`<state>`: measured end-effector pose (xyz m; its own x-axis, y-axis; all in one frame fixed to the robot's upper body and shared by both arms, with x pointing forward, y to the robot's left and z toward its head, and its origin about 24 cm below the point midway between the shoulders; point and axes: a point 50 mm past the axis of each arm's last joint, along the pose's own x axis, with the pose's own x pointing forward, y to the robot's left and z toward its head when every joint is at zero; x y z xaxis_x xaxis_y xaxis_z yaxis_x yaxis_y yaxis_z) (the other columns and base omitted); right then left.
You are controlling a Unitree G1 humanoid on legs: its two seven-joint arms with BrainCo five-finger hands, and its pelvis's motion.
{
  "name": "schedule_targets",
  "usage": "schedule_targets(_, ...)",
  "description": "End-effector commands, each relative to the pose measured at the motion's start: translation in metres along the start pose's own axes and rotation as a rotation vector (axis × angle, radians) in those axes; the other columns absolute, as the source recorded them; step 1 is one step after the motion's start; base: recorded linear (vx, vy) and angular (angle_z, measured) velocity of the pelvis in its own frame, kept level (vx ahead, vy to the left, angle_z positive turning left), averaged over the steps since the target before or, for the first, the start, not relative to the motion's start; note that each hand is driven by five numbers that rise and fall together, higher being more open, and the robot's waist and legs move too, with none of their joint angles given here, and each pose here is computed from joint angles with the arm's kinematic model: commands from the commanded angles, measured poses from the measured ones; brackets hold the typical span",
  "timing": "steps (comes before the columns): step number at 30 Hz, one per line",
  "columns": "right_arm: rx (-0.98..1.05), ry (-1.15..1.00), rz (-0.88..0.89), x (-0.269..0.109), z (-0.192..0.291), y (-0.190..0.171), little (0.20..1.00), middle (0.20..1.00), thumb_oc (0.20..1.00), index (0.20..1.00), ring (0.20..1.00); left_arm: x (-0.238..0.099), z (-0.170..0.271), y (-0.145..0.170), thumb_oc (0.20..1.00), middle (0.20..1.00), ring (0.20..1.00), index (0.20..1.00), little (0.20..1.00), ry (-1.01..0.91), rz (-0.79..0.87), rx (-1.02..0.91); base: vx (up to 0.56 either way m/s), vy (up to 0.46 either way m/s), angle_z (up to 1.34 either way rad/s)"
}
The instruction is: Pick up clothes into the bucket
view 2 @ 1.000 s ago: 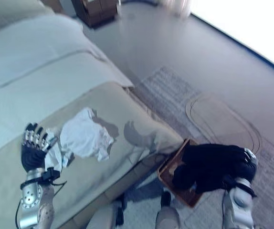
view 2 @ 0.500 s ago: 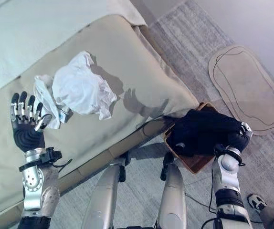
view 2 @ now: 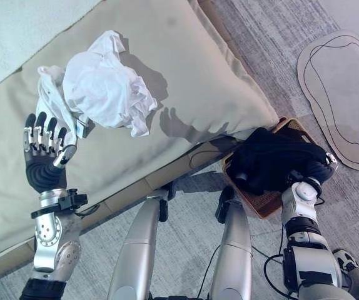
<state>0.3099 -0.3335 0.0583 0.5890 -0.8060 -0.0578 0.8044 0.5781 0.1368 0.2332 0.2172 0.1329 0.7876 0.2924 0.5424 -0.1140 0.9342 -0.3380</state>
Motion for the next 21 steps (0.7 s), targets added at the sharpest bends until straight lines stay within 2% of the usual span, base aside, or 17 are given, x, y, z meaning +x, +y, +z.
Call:
schedule_targets(1, -0.107, -0.004, -0.105, 0.013, 0.002, -0.035, 0.2, 0.2, 0.2, 0.2, 0.2, -0.003, 0.011, -0.006, 1.0, 1.0, 1.0, 1.0, 1.0, -0.075, -0.001, -0.045, 0.0, 0.0, 0.0)
schedule_targets(4, -0.133, 0.071, -0.181, 0.015, -0.011, -0.055, 0.2, 0.2, 0.2, 0.2, 0.2, -0.003, 0.012, -0.006, 1.0, 1.0, 1.0, 1.0, 1.0, -0.07, -0.015, -0.033, 0.0, -0.004, 0.01)
schedule_targets(14, -0.094, 0.127, -0.396, 0.016, -0.017, -0.117, 0.2, 0.2, 0.2, 0.2, 0.2, -0.001, 0.014, -0.003, 1.0, 1.0, 1.0, 1.0, 1.0, -0.088, -0.009, -0.019, 0.0, -0.005, 0.01)
schedule_targets(21, -0.145, 0.148, -0.448, 0.011, -0.023, -0.143, 0.2, 0.2, 0.2, 0.2, 0.2, 0.001, 0.018, 0.0, 1.0, 1.0, 1.0, 1.0, 1.0, -0.109, -0.003, -0.007, 0.0, -0.003, 0.05)
